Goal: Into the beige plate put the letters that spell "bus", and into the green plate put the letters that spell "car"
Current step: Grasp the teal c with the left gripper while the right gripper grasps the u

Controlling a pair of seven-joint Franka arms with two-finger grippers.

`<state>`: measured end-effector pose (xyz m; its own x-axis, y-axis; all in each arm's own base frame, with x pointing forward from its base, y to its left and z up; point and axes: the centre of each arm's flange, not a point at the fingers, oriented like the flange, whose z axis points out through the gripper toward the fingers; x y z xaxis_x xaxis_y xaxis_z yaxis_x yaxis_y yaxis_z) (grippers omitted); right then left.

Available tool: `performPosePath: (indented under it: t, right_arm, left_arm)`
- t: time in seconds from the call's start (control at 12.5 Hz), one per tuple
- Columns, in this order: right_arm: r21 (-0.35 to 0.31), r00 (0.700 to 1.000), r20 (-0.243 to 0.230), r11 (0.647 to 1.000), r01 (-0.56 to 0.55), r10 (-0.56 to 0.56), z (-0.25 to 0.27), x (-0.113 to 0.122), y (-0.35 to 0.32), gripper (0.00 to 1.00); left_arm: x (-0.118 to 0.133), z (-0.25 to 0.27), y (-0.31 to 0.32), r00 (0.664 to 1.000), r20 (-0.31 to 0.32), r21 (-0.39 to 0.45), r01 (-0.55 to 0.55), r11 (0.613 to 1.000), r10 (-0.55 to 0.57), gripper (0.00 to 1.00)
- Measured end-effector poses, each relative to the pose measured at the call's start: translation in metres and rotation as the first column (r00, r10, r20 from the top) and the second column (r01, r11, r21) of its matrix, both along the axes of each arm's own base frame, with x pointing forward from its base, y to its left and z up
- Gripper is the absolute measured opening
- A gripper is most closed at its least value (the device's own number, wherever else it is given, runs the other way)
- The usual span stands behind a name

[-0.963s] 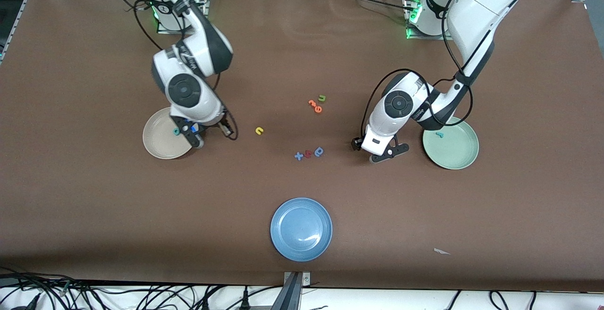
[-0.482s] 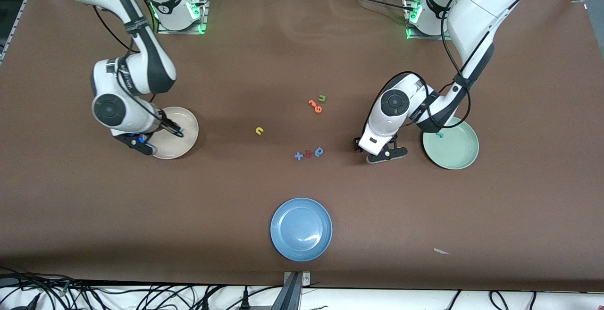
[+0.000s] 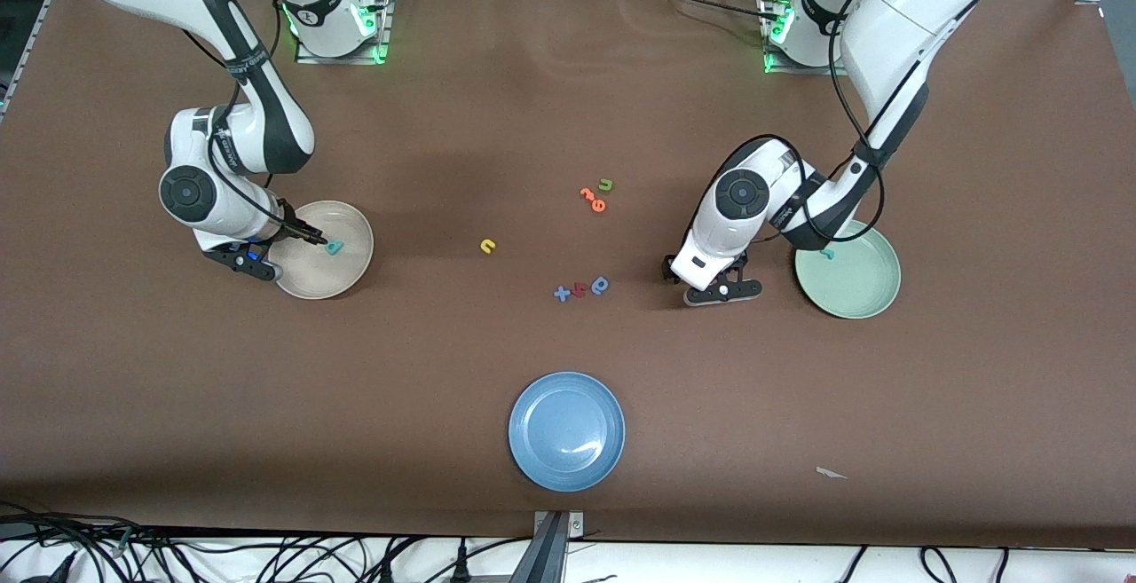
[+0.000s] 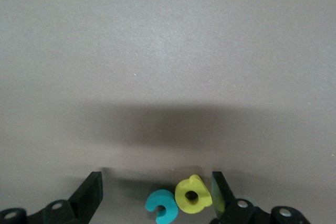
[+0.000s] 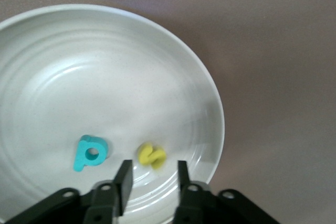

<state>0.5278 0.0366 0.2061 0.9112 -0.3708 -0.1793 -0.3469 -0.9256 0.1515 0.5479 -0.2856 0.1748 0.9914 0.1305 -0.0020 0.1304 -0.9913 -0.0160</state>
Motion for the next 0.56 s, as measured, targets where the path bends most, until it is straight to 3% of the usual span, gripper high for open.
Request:
performPosePath:
  t: [0.16,0.4,0.56]
  right_arm:
    - [0.001,1.000,0.007,1.000,-0.002,0.002,0.003,0.001,0.001,0.67]
    - [0.017,0.998,0.036,0.999,-0.042,0.042,0.020,0.005,0.027,1.00]
    - [0.035,0.996,0.055,0.996,-0.078,0.076,0.035,0.006,0.071,1.00]
  left_arm:
    - [-0.005,0.004,-0.011,0.998,-0.018,0.004,0.060,0.998,-0.060,0.91]
    - [0.013,0.026,-0.018,0.996,0.022,-0.014,0.083,0.996,-0.083,0.95]
    - [0.026,0.032,-0.019,0.997,0.033,-0.024,0.067,0.997,-0.066,1.00]
